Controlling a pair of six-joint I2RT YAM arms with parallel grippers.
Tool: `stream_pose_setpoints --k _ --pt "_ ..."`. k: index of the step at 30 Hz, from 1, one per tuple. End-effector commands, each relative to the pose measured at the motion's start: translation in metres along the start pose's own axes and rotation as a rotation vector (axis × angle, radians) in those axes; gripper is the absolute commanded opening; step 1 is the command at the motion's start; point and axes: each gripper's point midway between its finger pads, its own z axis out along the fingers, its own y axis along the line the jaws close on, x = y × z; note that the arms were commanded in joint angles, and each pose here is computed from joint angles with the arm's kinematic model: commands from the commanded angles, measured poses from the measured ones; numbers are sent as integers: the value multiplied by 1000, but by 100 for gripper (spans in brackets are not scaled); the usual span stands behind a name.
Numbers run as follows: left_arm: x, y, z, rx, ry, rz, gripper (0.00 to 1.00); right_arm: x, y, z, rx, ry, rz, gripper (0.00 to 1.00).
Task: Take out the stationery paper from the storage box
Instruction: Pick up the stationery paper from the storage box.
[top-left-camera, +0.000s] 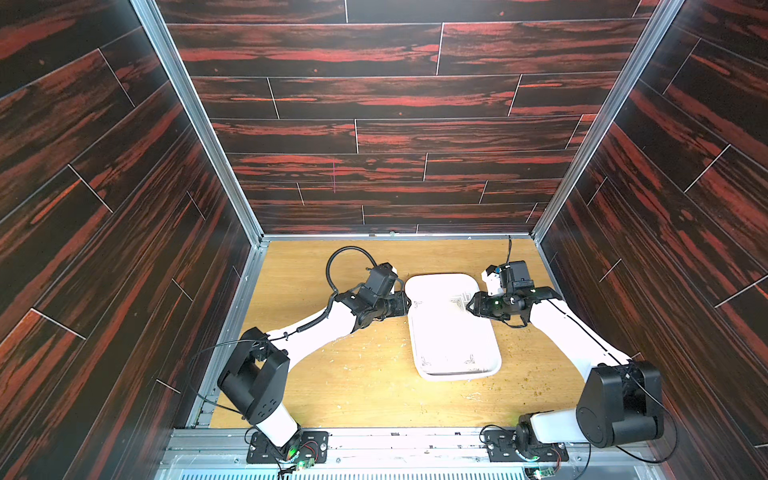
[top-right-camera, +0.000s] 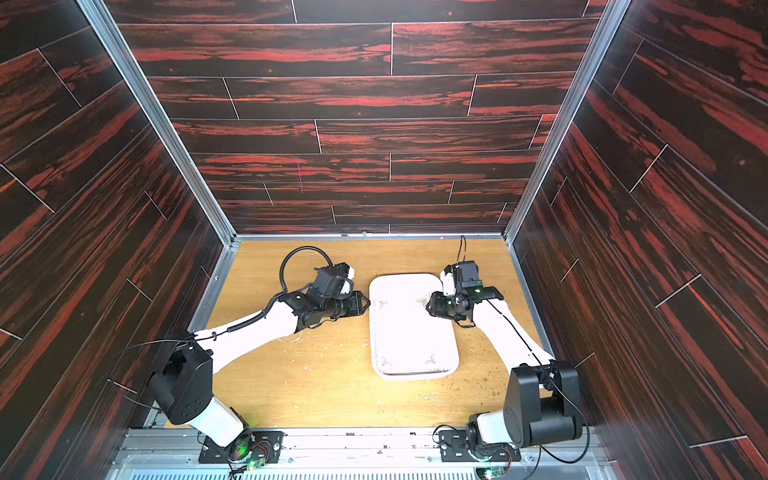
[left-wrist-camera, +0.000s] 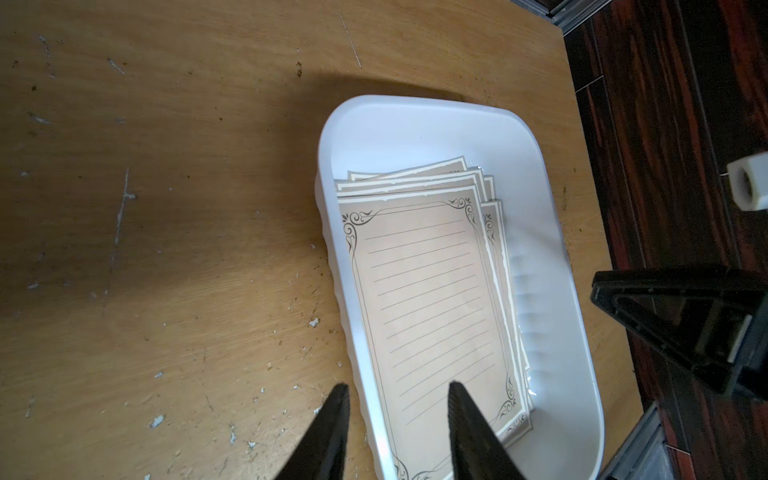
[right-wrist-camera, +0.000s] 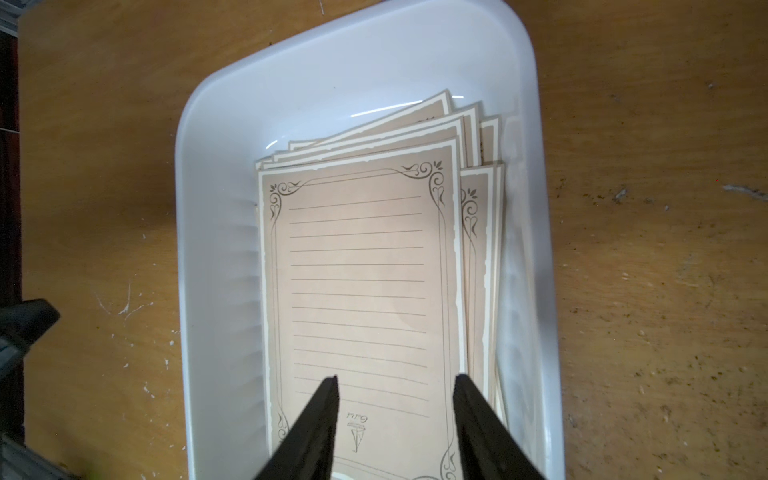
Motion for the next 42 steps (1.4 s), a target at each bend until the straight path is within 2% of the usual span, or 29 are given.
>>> stream_pose_setpoints --k 1,13,24,42 --pt "2 7 0 -61 15 12 42 2 -2 8 15 6 -10 50" --pt "14 14 16 -95 76 -28 42 14 -13 30 44 56 -12 50" --pt "26 11 33 -62 132 -73 38 22 -19 45 58 92 -8 52" --pt "32 15 42 -65 159 -96 31 29 -19 67 107 143 -42 55"
